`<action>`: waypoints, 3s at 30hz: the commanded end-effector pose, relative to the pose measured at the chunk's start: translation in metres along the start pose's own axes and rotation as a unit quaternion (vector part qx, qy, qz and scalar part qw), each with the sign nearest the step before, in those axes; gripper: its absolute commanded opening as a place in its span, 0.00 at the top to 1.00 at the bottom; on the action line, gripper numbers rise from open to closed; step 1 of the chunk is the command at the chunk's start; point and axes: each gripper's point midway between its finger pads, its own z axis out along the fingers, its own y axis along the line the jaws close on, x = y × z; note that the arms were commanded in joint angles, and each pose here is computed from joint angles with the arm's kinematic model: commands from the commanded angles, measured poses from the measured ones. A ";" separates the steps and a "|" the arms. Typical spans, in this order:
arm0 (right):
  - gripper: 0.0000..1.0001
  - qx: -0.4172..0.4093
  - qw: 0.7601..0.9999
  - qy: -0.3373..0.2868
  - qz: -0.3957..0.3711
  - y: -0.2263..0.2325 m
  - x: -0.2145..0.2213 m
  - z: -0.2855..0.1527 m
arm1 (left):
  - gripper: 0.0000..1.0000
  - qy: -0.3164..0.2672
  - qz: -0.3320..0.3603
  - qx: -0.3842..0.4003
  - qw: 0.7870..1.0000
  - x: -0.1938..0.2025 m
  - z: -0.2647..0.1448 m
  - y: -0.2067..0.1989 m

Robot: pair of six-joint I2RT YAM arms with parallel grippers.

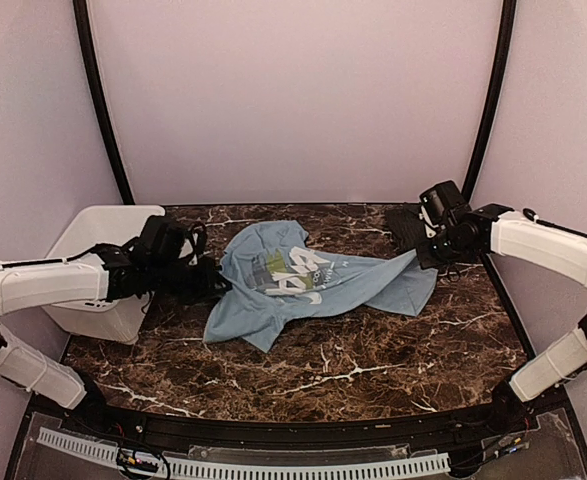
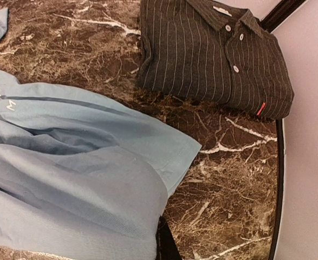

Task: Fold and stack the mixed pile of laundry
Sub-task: Pick up the crumpled T-shirt from the center of the board, then flatten out the crumpled T-shirt at the center of the board.

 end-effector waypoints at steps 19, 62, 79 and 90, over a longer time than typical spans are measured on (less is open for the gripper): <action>1.00 0.022 0.927 -0.373 0.000 -0.074 -0.187 -0.285 | 1.00 -0.347 0.276 0.150 0.883 -0.179 -0.299 -0.209; 1.00 0.028 0.981 -0.188 -0.030 -0.035 -0.085 -0.061 | 1.00 -0.164 0.130 0.031 0.977 -0.177 -0.084 -0.082; 1.00 0.057 0.993 -0.065 -0.077 -0.007 -0.094 0.097 | 1.00 -0.096 0.026 -0.011 0.995 -0.239 0.055 0.022; 0.90 0.072 0.991 -0.047 -0.103 0.000 -0.118 0.128 | 1.00 -0.116 0.045 -0.052 0.991 -0.270 0.080 0.041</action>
